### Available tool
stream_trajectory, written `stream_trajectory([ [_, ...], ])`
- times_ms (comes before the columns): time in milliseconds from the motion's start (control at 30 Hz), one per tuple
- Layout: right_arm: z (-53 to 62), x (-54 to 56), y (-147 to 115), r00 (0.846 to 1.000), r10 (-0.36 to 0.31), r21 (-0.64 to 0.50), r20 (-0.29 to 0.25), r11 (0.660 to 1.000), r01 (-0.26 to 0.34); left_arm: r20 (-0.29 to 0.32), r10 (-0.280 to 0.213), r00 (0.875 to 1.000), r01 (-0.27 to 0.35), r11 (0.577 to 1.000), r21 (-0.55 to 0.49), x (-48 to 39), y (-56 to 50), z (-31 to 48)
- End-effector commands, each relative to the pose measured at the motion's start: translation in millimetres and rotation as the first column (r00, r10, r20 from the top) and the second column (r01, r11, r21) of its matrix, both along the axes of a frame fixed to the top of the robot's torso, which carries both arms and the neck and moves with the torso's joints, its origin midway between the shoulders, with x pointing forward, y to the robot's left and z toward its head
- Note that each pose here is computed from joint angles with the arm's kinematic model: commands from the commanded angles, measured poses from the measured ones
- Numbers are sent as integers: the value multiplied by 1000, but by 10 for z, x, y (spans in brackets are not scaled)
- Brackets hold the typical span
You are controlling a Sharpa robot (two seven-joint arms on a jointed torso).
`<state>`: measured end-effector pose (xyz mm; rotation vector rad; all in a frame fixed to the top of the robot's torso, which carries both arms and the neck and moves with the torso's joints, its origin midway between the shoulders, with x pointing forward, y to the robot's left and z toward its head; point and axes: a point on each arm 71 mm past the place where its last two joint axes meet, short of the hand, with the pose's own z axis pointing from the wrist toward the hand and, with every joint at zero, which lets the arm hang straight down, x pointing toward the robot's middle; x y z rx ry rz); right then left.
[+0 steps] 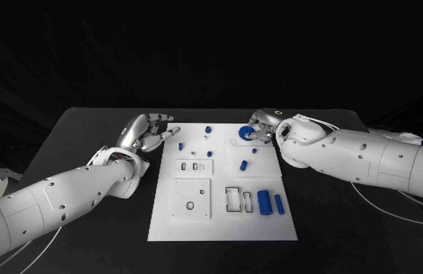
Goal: Assemble the parts on the task board
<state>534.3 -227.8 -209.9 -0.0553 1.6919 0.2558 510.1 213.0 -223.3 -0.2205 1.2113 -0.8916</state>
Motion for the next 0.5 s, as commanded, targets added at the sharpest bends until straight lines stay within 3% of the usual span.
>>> stream_trajectory([
  [33,-32,-7,-7,1000,-3,-30,-20,1000,2,7,-16,1000,16,1000,-3,-6,-34,10],
  [500,-36,-18,25,1000,8,-32,-26,999,-9,8,-12,1000,12,1000,-2,-5,-27,10],
])
